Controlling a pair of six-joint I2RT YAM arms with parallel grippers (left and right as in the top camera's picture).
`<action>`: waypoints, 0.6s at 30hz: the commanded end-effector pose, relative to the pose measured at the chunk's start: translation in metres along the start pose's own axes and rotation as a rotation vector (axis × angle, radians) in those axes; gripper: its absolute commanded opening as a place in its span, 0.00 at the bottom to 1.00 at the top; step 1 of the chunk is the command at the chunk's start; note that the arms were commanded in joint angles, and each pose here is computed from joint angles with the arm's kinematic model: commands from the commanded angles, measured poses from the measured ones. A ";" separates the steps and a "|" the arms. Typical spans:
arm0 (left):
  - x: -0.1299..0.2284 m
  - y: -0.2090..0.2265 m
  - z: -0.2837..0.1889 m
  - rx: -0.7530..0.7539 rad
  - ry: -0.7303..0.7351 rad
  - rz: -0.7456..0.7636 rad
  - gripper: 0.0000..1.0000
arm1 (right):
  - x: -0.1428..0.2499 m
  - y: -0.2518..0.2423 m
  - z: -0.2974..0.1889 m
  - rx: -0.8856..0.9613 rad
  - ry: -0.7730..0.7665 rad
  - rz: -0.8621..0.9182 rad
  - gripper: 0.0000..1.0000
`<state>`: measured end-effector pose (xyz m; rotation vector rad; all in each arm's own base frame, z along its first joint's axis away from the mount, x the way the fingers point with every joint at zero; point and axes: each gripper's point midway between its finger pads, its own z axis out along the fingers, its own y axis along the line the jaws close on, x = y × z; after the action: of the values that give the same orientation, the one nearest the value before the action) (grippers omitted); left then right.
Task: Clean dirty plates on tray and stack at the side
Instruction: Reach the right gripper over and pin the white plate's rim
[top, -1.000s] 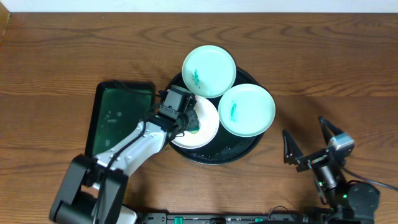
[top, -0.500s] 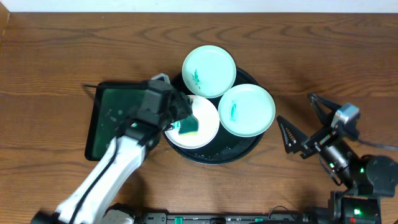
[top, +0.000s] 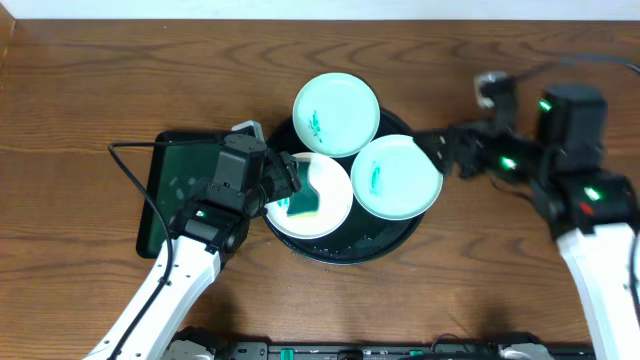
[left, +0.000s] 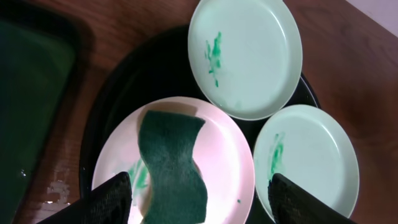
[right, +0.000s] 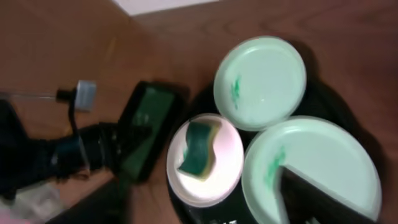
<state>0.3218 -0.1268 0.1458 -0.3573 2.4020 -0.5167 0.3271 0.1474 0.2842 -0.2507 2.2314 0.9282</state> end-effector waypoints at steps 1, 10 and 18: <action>-0.006 0.001 -0.002 -0.012 -0.018 0.011 0.71 | -0.002 -0.020 0.036 0.099 0.024 0.015 0.58; -0.004 0.003 -0.002 -0.022 -0.007 0.011 0.71 | 0.061 -0.045 0.144 0.222 0.397 -0.028 0.43; -0.003 0.004 -0.002 -0.024 -0.003 0.011 0.71 | 0.084 -0.038 0.200 0.164 0.537 -0.154 0.46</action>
<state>0.3192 -0.1248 0.1427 -0.3627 2.4174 -0.5015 0.3845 0.2501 0.1119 -0.5085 2.7530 0.6503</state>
